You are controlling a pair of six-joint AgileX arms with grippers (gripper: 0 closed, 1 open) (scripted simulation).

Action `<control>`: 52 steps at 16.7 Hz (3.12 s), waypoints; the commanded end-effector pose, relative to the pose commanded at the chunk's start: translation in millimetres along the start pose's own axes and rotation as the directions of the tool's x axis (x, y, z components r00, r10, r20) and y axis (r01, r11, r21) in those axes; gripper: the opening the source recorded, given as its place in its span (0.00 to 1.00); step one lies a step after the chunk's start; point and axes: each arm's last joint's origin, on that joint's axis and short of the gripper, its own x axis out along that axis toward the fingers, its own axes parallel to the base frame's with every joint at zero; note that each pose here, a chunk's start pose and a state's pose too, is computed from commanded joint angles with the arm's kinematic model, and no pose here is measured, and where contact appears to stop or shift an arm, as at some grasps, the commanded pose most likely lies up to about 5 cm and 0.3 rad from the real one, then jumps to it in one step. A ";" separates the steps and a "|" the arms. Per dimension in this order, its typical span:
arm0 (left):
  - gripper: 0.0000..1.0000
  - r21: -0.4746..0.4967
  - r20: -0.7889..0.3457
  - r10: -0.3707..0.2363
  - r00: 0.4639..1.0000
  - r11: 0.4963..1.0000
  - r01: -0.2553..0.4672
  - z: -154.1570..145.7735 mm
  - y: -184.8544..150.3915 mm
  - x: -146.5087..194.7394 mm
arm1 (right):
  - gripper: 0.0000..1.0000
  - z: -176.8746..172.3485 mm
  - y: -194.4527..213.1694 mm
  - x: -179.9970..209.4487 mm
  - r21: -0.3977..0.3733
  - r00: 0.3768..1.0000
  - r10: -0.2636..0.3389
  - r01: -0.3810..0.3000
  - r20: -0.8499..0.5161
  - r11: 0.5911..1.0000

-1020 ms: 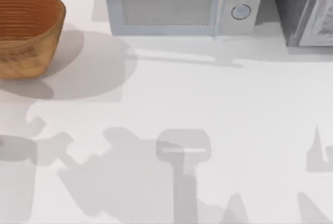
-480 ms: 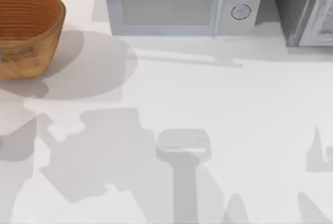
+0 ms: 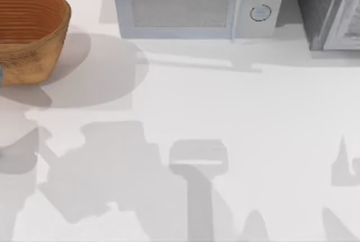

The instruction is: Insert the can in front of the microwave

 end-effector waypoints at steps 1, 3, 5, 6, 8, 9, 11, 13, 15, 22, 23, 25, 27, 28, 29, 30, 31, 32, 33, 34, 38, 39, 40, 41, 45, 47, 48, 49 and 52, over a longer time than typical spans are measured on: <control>1.00 0.000 -0.001 -0.002 1.000 1.000 0.002 -2.7 -3.9 6.8 | 1.00 0.0 0.0 0.0 0.000 1.000 0.000 0.000 0.000 1.000; 1.00 0.000 -0.005 -0.007 1.000 1.000 0.007 -7.9 -9.3 21.0 | 1.00 0.0 0.0 0.0 0.000 1.000 0.000 0.000 0.000 1.000; 1.00 -0.001 -0.004 -0.005 1.000 1.000 0.005 -11.0 -8.7 31.1 | 1.00 0.0 0.0 0.0 0.000 1.000 0.000 0.000 0.000 1.000; 1.00 -0.001 -0.005 -0.005 1.000 1.000 0.005 -11.5 -7.3 35.5 | 1.00 0.0 0.0 0.0 0.000 1.000 0.000 0.000 0.000 1.000; 1.00 -0.001 -0.004 -0.006 1.000 1.000 0.006 -9.2 -2.9 42.5 | 1.00 0.0 0.0 0.0 0.000 1.000 0.000 0.000 0.000 1.000; 1.00 0.000 -0.004 -0.006 1.000 1.000 0.006 -6.5 -0.1 45.2 | 1.00 0.0 0.0 0.0 0.000 1.000 0.000 0.000 0.000 1.000; 1.00 0.000 -0.004 -0.006 1.000 1.000 0.006 -0.1 5.0 48.3 | 1.00 0.0 0.0 0.0 0.000 1.000 0.000 0.000 0.000 1.000; 1.00 -0.003 -0.002 -0.003 1.000 1.000 0.003 3.6 7.1 48.7 | 1.00 0.0 0.0 0.0 0.000 1.000 0.000 0.000 0.000 1.000; 1.00 -0.003 -0.002 -0.003 1.000 1.000 0.003 3.7 7.2 48.7 | 1.00 0.0 0.0 0.0 0.000 1.000 0.000 0.000 0.000 1.000; 0.62 -0.003 -0.002 -0.003 1.000 1.000 0.003 3.7 7.2 48.7 | 1.00 0.0 0.0 0.0 0.000 1.000 0.000 0.000 0.000 1.000; 0.55 -0.003 -0.002 -0.003 1.000 1.000 0.003 3.7 7.2 48.7 | 1.00 0.0 0.0 0.0 0.000 1.000 0.000 0.000 0.000 1.000; 0.40 -0.003 -0.002 -0.003 1.000 1.000 0.003 3.7 7.2 48.7 | 1.00 0.0 0.0 0.0 0.000 1.000 0.000 0.000 0.000 1.000; 0.25 -0.003 -0.002 -0.003 1.000 1.000 0.003 3.7 7.2 48.7 | 1.00 0.0 0.0 0.0 0.000 1.000 0.000 0.000 0.000 1.000; 0.17 -0.003 -0.002 -0.003 1.000 1.000 0.003 3.7 7.2 48.7 | 1.00 0.0 0.0 0.0 0.000 1.000 0.000 0.000 0.000 1.000; 0.10 -0.003 -0.002 -0.003 1.000 1.000 0.003 3.7 7.2 48.7 | 1.00 0.0 0.0 0.0 0.000 1.000 0.000 0.000 0.000 1.000; 0.02 -0.003 -0.002 -0.003 1.000 1.000 0.003 3.7 7.2 48.7 | 1.00 0.0 0.0 0.0 0.000 1.000 0.000 0.000 0.000 1.000; 0.00 -0.003 -0.002 -0.003 1.000 1.000 0.003 3.7 7.2 48.7 | 1.00 0.0 0.0 0.0 0.000 1.000 0.000 0.000 0.000 1.000; 0.00 -0.003 -0.002 -0.003 1.000 1.000 0.003 3.7 7.2 48.7 | 1.00 0.0 0.0 0.0 0.000 1.000 0.000 0.000 0.000 1.000; 0.00 -0.003 -0.002 -0.003 1.000 1.000 0.003 3.7 7.2 48.7 | 1.00 0.0 0.0 0.0 0.000 1.000 0.000 0.000 0.000 1.000; 0.00 -0.003 -0.002 -0.003 1.000 1.000 0.003 3.7 7.2 48.7 | 1.00 0.0 0.0 0.0 0.000 1.000 0.000 0.000 0.000 1.000; 0.00 -0.003 -0.002 -0.003 1.000 1.000 0.003 3.7 7.2 48.7 | 1.00 0.0 0.0 0.0 0.000 1.000 0.000 0.000 0.000 1.000; 0.00 -0.003 -0.002 -0.003 1.000 1.000 0.003 3.1 7.0 48.4 | 1.00 0.0 0.0 0.0 0.000 1.000 0.000 0.000 0.000 1.000; 0.00 -0.003 -0.003 -0.004 1.000 1.000 0.004 3.0 6.5 48.2 | 1.00 0.0 0.0 0.0 0.000 1.000 0.000 0.000 0.000 1.000; 0.00 -0.003 -0.008 -0.009 1.000 1.000 0.009 3.1 4.8 46.8 | 1.00 0.0 0.0 0.0 0.000 1.000 0.000 0.000 0.000 1.000; 0.00 0.018 -0.071 -0.076 0.995 0.997 0.077 5.9 -7.8 37.2 | 1.00 0.0 0.0 0.0 0.000 1.000 0.000 0.000 0.000 1.000; 0.00 0.026 -0.094 -0.098 0.991 0.995 0.101 7.2 -12.5 29.9 | 1.00 0.0 0.0 0.0 0.000 1.000 0.000 0.000 0.000 1.000; 0.00 0.032 -0.100 -0.102 0.990 0.994 0.105 8.1 -14.1 26.2 | 1.00 0.0 0.0 0.0 0.000 1.000 0.000 0.000 0.000 1.000; 0.00 0.039 -0.101 -0.100 0.990 0.994 0.104 8.9 -15.0 22.8 | 1.00 0.0 0.0 0.0 0.000 1.000 0.000 0.000 0.000 1.000; 0.00 0.033 -0.075 -0.075 0.994 0.996 0.078 8.0 -10.5 14.1 | 1.00 0.0 0.0 0.0 0.000 1.000 0.000 0.000 0.000 1.000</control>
